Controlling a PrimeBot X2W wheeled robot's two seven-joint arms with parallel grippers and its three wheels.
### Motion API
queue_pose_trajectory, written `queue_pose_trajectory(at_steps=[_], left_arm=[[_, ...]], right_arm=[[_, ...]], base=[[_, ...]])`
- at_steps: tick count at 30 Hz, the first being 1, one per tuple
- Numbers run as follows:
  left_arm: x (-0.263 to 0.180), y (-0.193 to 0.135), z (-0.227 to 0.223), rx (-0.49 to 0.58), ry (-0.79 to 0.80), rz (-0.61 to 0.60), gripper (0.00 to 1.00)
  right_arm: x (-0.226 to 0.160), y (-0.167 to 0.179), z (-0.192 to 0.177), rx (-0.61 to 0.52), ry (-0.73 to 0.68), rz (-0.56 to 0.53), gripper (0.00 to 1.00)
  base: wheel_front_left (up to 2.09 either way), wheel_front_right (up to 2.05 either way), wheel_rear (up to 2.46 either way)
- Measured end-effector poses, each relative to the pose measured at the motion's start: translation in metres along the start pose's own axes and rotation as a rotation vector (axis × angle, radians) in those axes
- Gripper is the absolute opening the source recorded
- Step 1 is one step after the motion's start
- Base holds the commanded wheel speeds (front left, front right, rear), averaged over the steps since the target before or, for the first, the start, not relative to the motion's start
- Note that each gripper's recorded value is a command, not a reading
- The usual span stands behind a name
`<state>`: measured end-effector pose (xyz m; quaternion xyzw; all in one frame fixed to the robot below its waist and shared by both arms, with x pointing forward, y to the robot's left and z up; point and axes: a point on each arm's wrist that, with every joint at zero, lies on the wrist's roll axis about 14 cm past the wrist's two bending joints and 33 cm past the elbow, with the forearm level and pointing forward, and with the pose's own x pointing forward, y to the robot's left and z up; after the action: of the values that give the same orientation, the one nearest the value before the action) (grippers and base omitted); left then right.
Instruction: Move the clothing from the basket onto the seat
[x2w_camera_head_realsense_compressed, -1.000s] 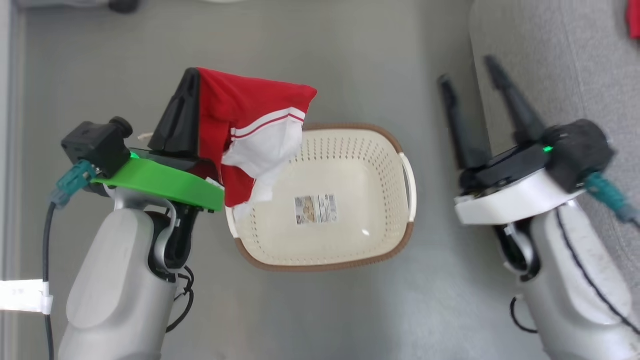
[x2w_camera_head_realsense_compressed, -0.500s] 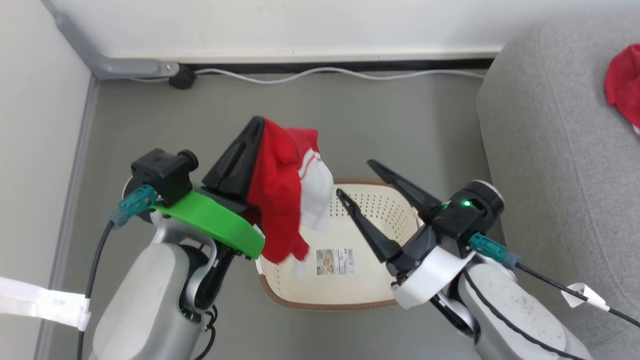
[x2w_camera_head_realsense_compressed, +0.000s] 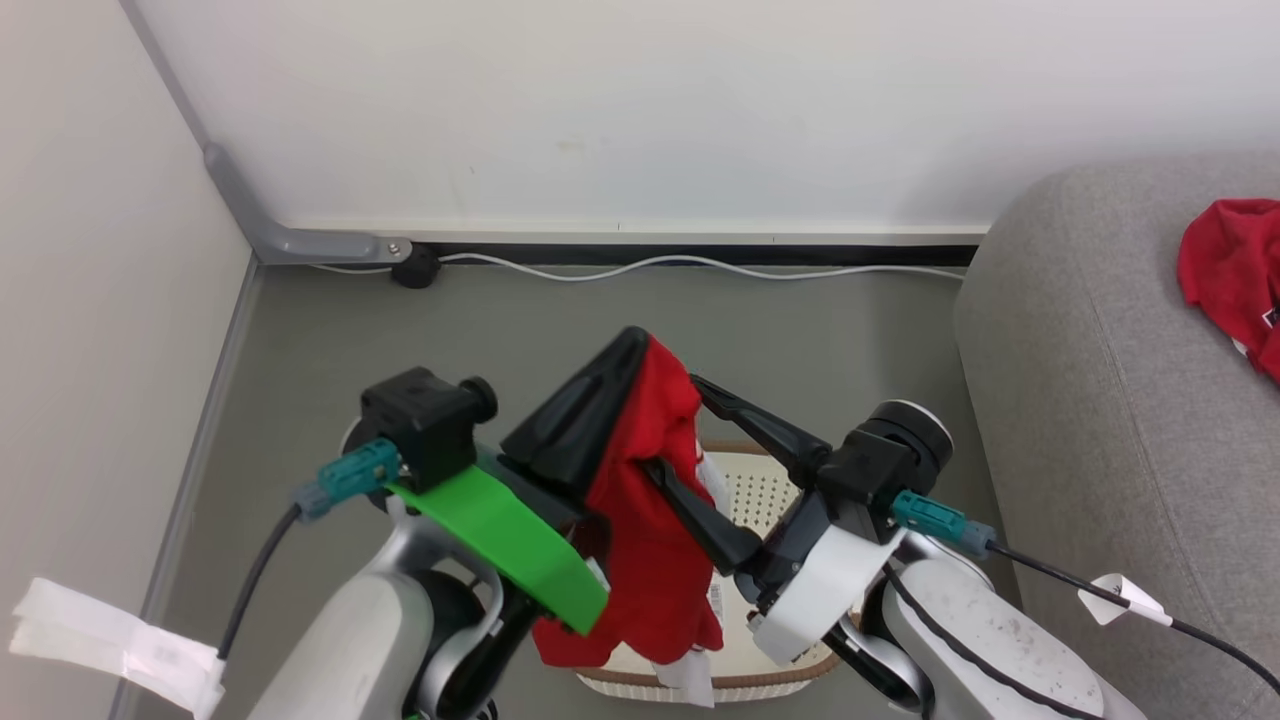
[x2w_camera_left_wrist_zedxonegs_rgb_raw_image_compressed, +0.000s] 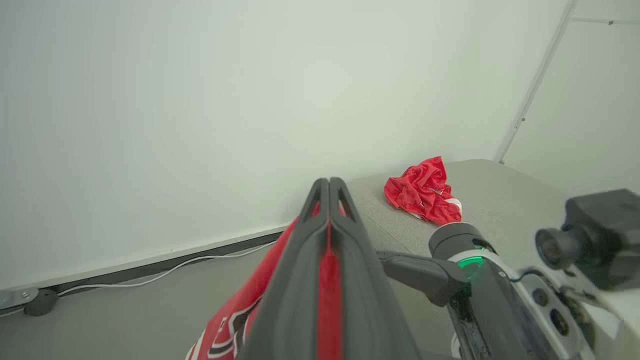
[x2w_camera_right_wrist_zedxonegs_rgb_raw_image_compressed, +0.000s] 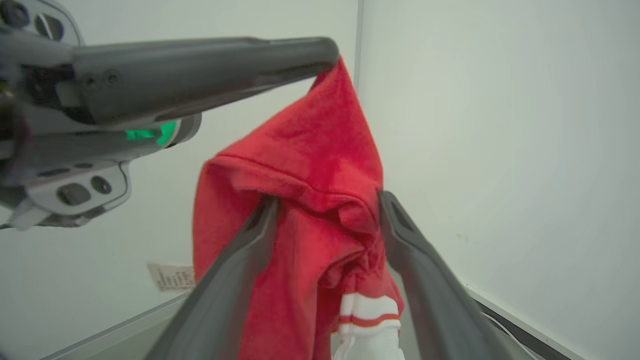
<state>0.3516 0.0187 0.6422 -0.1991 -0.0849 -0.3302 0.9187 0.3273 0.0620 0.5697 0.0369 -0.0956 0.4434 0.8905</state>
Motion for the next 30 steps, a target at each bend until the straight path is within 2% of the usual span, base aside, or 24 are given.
queue_pose_trajectory(at_steps=[5,6,7,12,15,16,17,18,19,20,30], left_arm=[[-0.006,-0.028,0.004,-0.024,0.014,-0.067,0.00],[-0.008,-0.031,0.003,-0.030,0.019,-0.072,0.00],[-0.009,-0.033,0.002,-0.040,0.023,-0.074,0.00],[-0.013,-0.033,0.005,-0.062,0.028,-0.056,0.00],[-0.017,-0.023,0.008,-0.054,0.027,-0.010,0.00],[-0.018,-0.021,0.009,-0.053,0.025,0.000,0.33],[-0.019,-0.018,0.010,-0.052,0.023,0.009,0.47],[-0.019,-0.017,0.010,-0.051,0.022,0.016,0.67],[-0.019,-0.016,0.009,-0.043,0.026,0.022,0.92],[-0.019,-0.014,0.007,-0.030,0.031,0.027,1.00],[-0.008,-0.020,-0.017,-0.032,0.093,-0.015,1.00]], right_arm=[[0.000,0.004,0.003,0.006,-0.001,0.012,1.00],[0.000,0.005,0.003,0.013,0.001,0.013,0.24],[0.000,0.005,0.003,0.020,0.001,0.014,0.00],[0.001,0.011,0.002,0.055,0.004,0.030,0.00],[-0.001,0.011,0.003,0.078,0.000,0.023,0.00],[-0.002,0.009,0.004,0.082,-0.003,0.015,0.00],[-0.003,0.007,0.005,0.082,-0.006,0.008,0.00],[-0.004,0.005,0.006,0.079,-0.007,0.000,0.00],[-0.005,0.002,0.007,0.077,-0.011,-0.009,0.00],[-0.006,-0.001,0.009,0.075,-0.016,-0.018,0.00],[-0.034,-0.060,0.039,-0.013,-0.080,-0.199,0.00]], base=[[0.00,0.00,0.00],[0.00,0.00,0.00],[0.00,0.00,0.00],[0.00,0.00,0.00],[0.00,0.00,0.00],[0.00,0.00,0.00],[0.00,0.00,0.00],[0.00,0.00,0.00],[0.00,0.00,0.00],[0.00,0.00,0.00],[0.00,0.00,0.00]])
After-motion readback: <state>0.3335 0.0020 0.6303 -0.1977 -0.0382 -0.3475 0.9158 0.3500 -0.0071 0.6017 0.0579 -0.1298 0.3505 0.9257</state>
